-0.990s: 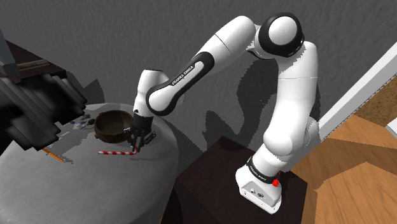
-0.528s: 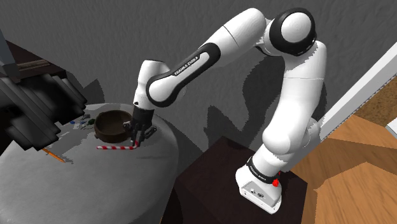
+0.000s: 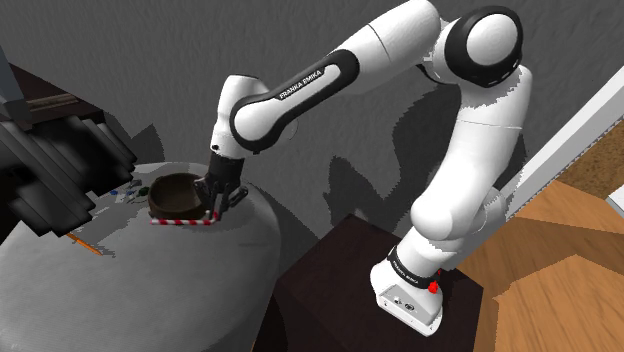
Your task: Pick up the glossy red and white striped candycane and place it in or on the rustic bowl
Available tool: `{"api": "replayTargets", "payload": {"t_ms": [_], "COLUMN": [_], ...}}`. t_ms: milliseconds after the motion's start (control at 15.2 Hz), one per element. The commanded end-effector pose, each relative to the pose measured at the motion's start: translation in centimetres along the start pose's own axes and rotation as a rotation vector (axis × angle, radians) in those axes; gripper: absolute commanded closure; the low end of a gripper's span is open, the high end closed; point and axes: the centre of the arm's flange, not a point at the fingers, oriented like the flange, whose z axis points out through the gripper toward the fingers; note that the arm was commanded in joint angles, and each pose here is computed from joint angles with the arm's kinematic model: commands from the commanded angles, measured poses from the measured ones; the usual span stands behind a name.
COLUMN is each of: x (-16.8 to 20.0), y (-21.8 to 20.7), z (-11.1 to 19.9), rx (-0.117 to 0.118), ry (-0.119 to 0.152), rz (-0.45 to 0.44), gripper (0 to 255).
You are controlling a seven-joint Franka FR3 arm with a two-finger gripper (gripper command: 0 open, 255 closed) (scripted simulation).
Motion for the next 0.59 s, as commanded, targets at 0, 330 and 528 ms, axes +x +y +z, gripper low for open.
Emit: {"api": "replayTargets", "payload": {"t_ms": [0, 330, 528], "x": [-0.4, 0.2, 3.7], "y": [-0.2, -0.8, -1.9], "z": [-1.0, -3.1, -4.6], "rx": [0.000, 0.000, 0.000], "ry": [0.000, 0.000, 0.000], "rz": [0.000, 0.000, 0.000], "gripper": [255, 255, 255]}}
